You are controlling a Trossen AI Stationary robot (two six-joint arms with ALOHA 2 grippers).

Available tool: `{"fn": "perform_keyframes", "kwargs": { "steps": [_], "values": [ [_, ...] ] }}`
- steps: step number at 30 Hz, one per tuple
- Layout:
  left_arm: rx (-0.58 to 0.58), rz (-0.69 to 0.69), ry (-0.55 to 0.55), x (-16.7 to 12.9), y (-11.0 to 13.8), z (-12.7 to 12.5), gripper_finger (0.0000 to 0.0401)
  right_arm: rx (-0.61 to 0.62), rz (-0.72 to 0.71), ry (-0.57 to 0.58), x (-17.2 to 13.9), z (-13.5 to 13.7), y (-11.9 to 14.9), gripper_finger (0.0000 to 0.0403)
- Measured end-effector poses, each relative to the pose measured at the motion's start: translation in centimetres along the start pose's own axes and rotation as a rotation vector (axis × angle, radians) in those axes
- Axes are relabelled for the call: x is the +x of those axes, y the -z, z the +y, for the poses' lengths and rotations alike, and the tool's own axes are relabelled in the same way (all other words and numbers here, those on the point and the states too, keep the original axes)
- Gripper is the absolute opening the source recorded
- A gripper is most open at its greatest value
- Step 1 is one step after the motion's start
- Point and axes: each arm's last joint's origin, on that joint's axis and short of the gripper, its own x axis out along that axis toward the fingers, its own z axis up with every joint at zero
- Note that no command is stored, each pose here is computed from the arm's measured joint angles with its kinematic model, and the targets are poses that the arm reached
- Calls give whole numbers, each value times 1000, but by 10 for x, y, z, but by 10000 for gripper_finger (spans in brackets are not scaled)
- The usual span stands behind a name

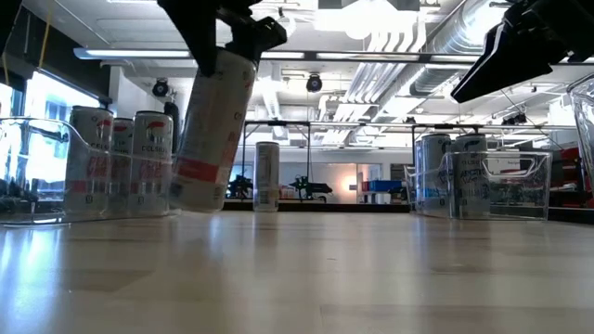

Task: Sort soda cans
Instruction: Put the white-pink soda can into the middle transparent bin

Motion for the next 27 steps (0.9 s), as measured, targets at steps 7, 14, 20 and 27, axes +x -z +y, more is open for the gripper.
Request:
{"fn": "perform_keyframes", "kwargs": {
  "steps": [7, 14, 20, 27],
  "values": [
    [-69, -97, -45, 2, 19, -4, 260, -3, 2, 1, 0, 0, 0, 160],
    [-166, -196, -154, -11, 49, -11, 260, -3, 2, 1, 0, 0, 0, 160],
    [-275, -264, -168, 3, 72, -12, 260, 0, -1, -1, 0, 0, 0, 160],
    [-296, -261, -164, 21, 79, -12, 265, 2, -3, -4, 0, 0, -1, 160]
  ]
}}
